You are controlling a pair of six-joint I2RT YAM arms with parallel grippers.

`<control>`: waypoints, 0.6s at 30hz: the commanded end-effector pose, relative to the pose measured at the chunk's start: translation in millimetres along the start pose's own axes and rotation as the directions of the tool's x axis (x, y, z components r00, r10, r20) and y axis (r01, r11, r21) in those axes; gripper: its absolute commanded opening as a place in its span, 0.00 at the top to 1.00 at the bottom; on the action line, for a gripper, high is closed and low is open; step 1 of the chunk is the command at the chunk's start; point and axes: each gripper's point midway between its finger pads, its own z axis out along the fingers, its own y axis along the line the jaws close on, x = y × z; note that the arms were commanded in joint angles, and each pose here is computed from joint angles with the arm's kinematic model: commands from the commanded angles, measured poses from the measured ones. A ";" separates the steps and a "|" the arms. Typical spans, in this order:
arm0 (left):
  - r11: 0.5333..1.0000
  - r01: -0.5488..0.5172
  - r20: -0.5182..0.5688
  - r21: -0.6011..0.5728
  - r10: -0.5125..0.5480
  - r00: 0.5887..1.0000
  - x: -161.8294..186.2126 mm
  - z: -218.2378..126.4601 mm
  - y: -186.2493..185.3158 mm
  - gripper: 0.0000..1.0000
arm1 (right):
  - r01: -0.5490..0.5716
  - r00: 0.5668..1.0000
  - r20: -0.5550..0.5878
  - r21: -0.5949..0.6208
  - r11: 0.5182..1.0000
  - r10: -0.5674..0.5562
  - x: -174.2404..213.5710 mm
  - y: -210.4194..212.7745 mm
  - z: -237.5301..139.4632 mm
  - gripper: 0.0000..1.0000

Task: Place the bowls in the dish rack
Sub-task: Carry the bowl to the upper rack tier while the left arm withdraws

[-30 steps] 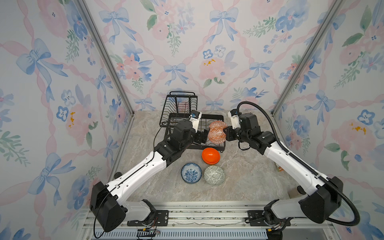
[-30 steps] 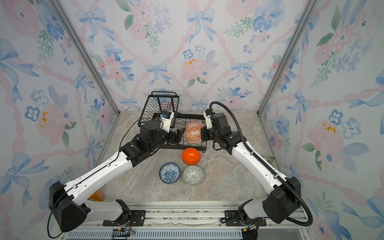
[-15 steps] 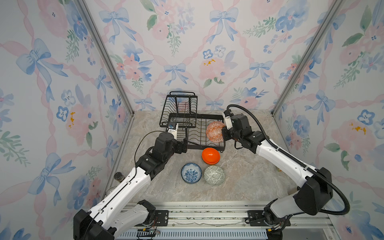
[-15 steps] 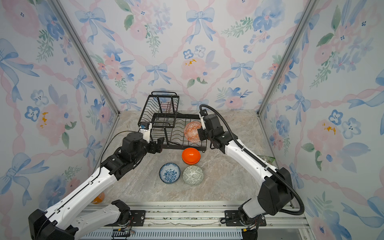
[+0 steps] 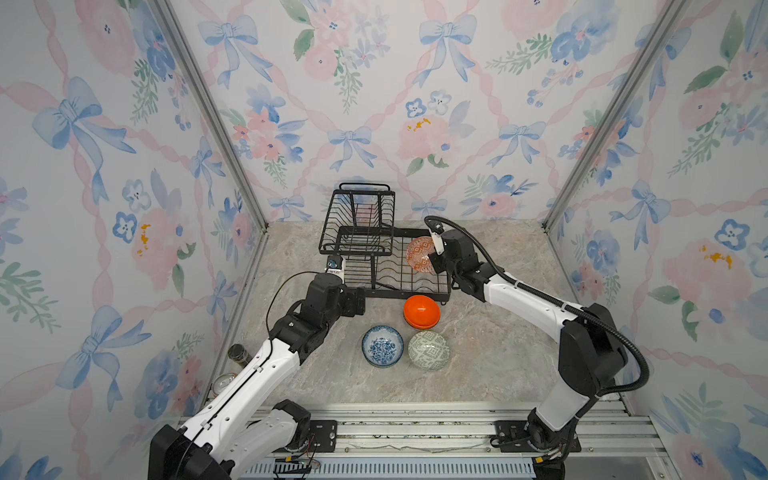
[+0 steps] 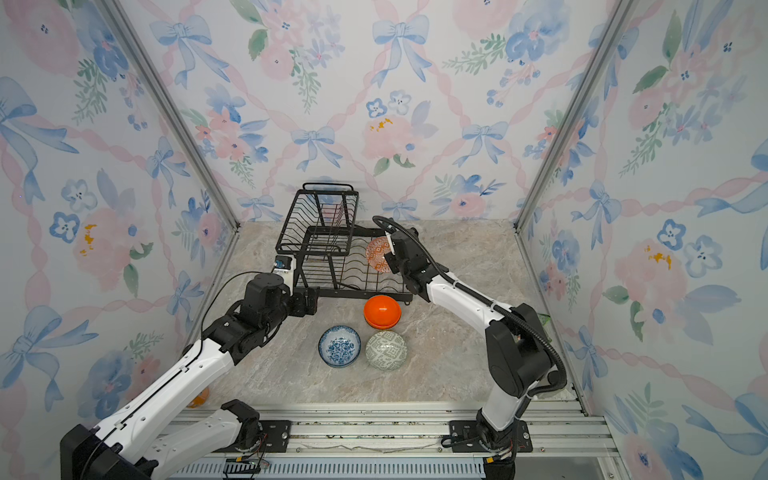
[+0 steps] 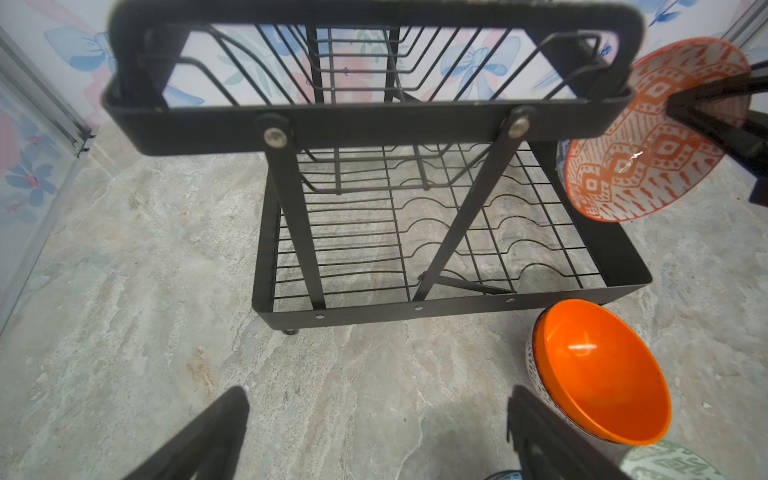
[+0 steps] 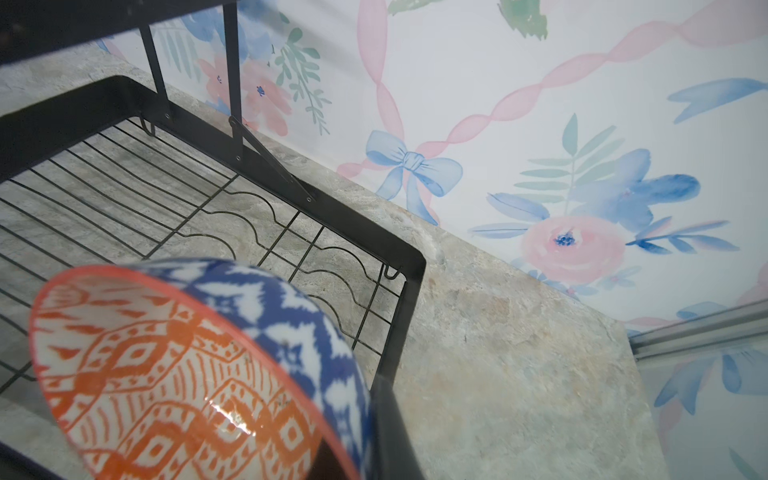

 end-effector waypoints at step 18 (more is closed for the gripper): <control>0.999 0.052 -0.110 0.002 -0.051 0.993 33.2 17.6 11.6 0.02 | 0.079 0.983 0.161 0.033 0.996 -0.083 -57.3 2.7 104.1 1.00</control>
